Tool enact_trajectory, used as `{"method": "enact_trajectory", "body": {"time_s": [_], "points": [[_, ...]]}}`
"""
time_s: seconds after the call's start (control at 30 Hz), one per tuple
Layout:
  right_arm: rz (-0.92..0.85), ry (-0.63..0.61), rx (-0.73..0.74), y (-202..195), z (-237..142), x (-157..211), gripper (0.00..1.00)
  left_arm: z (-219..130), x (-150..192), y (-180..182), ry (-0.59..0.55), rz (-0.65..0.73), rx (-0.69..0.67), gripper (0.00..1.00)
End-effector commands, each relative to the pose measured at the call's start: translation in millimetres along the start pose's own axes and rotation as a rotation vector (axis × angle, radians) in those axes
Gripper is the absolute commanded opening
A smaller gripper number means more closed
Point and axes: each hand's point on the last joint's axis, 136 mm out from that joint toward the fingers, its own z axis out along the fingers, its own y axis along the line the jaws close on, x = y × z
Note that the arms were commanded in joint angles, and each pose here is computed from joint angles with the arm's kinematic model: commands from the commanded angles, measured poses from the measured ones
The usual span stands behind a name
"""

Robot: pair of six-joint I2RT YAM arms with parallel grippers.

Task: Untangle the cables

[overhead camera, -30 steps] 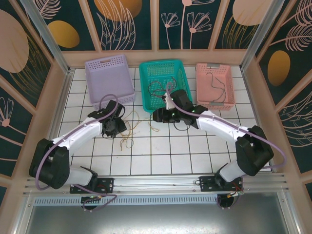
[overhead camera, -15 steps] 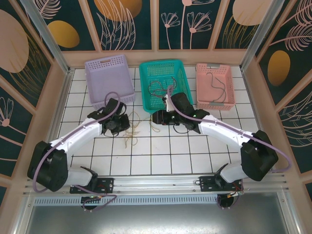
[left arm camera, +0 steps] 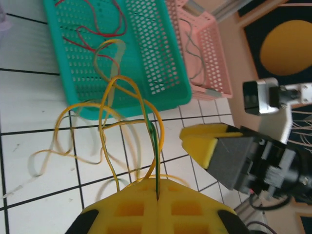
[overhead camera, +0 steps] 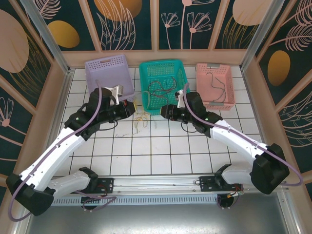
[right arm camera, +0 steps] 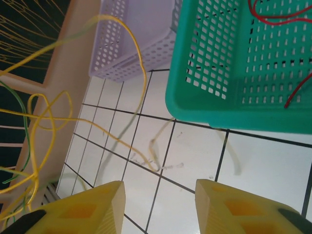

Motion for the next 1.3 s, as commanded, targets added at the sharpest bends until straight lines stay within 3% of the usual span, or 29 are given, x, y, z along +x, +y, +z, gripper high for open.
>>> {"method": "enact_trajectory", "body": {"time_s": [0.0,0.33,0.6,0.8,1.27], "points": [[-0.001,-0.011,-0.058,12,-5,-5,0.46,7,19,11,0.078,0.035,-0.017,0.00],[0.059,0.094,-0.075,9,2,19,0.53,25,64,29,0.155,0.023,0.060,0.00],[0.243,0.195,-0.067,0,17,41,0.53,40,107,40,0.280,0.038,0.073,0.00],[0.445,0.317,0.016,-30,27,83,0.50,48,120,36,0.308,0.037,0.109,0.00],[0.900,0.179,0.031,-48,9,95,0.52,58,121,22,0.314,0.085,0.132,0.00]]}}
